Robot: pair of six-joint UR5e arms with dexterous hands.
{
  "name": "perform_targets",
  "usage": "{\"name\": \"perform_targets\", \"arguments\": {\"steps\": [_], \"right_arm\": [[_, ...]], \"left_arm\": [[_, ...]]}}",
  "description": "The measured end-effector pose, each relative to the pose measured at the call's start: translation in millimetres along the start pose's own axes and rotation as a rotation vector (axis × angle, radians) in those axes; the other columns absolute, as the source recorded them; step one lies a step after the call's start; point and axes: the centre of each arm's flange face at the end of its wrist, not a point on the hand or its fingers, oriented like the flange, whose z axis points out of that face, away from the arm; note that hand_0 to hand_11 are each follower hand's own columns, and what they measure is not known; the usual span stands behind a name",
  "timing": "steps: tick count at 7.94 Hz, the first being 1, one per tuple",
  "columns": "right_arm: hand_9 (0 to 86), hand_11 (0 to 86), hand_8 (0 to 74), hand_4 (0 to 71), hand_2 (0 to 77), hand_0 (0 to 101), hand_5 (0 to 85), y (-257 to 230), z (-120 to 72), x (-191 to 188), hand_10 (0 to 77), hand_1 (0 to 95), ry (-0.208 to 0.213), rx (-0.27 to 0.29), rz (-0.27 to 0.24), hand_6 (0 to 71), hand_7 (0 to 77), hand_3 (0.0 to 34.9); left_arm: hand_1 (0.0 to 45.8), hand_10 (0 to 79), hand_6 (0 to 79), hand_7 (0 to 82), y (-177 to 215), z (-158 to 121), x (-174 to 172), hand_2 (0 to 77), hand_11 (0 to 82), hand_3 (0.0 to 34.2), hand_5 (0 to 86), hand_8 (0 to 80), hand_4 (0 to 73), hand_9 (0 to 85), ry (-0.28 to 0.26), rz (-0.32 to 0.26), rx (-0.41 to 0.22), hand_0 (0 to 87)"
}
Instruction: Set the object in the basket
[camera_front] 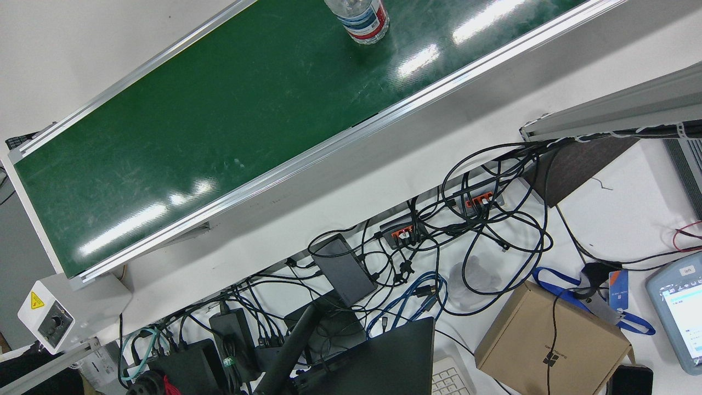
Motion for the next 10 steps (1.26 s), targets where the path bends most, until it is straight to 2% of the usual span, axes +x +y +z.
{"name": "perform_targets", "arguments": {"steps": [8,9,10], "right_arm": [[0.0,0.0,0.0,0.5,1.1,0,0.0,0.1,0.1,0.0,0.5,0.0,0.000,0.000,0.000,0.0,0.5,0.2],[0.0,0.0,0.0,0.5,1.1,0,0.0,0.2,0.1,0.0,0.5,0.0,0.000,0.000,0.000,0.0,0.5,0.2],[0.0,0.0,0.0,0.5,1.1,0,0.0,0.4,0.3,0.0,0.5,0.0,0.000,-0.001,0.000,0.0,0.5,0.2]], "left_arm": [[2.2,0.5,0.0,0.5,0.0,0.1,-0.9,0.5,1.1,0.3,5.4,1.1,1.1,1.6,-0.001,0.001,0.000,53.8],[2.2,0.5,0.0,0.5,0.1,0.2,-1.4,0.5,1.1,0.3,6.0,3.3,4.9,3.3,-0.002,0.001,0.000,53.8],[2.2,0.5,0.0,0.5,0.0,0.2,-1.3,0.5,1.1,0.2,6.0,3.3,4.9,3.3,-0.002,0.001,0.000,53.8]]}}
